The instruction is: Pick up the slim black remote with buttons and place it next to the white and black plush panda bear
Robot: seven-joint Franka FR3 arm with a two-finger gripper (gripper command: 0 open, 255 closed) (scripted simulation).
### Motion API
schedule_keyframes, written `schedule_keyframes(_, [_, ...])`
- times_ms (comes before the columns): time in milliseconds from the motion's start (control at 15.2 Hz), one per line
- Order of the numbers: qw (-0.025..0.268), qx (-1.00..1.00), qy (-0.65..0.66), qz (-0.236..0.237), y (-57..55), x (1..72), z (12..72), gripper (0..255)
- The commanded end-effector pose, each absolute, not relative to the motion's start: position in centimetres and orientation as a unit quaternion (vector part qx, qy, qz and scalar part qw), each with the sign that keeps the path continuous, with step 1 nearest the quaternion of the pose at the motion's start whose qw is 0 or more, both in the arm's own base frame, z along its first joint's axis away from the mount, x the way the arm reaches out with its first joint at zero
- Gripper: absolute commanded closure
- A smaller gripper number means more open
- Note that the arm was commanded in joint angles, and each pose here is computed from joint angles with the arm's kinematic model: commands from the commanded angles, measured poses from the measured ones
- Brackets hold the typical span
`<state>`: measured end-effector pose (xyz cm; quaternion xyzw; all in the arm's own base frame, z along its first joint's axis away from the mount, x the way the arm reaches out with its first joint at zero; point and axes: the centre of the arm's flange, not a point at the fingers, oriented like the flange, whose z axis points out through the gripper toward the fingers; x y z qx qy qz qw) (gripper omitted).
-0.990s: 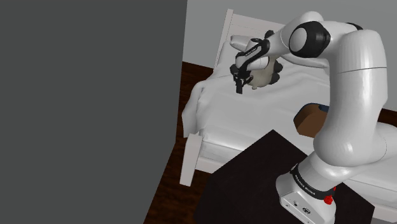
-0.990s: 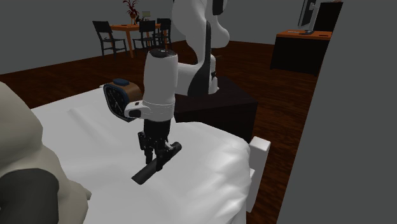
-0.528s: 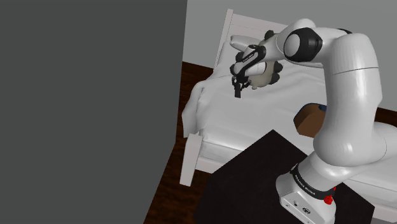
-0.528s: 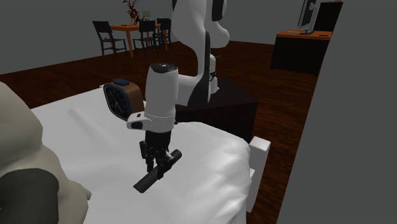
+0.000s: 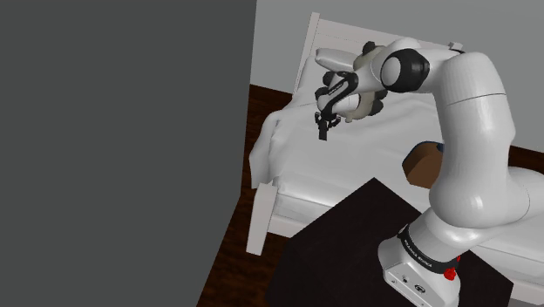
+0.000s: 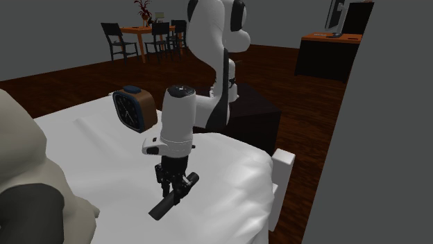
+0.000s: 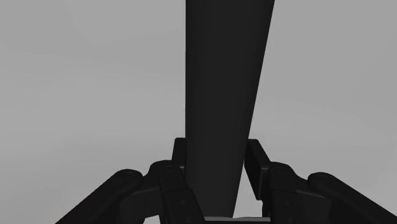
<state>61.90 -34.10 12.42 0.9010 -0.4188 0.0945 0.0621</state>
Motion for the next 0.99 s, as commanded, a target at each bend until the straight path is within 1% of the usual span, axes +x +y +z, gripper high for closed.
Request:
schedule_keyframes(0, [0.062,0.901,-0.419,0.095,-34.1,61.8,11.8,255])
schedule_keyframes(396, [0.062,0.901,-0.419,0.095,-34.1,61.8,11.8,255])
schedule_keyframes(462, [0.062,0.901,-0.419,0.095,-34.1,61.8,11.8,0])
schedule_keyframes(792, [0.062,0.901,-0.419,0.095,-34.1,61.8,11.8,0])
schedule_keyframes(924, [0.062,0.901,-0.419,0.095,-33.6,61.5,14.4,0])
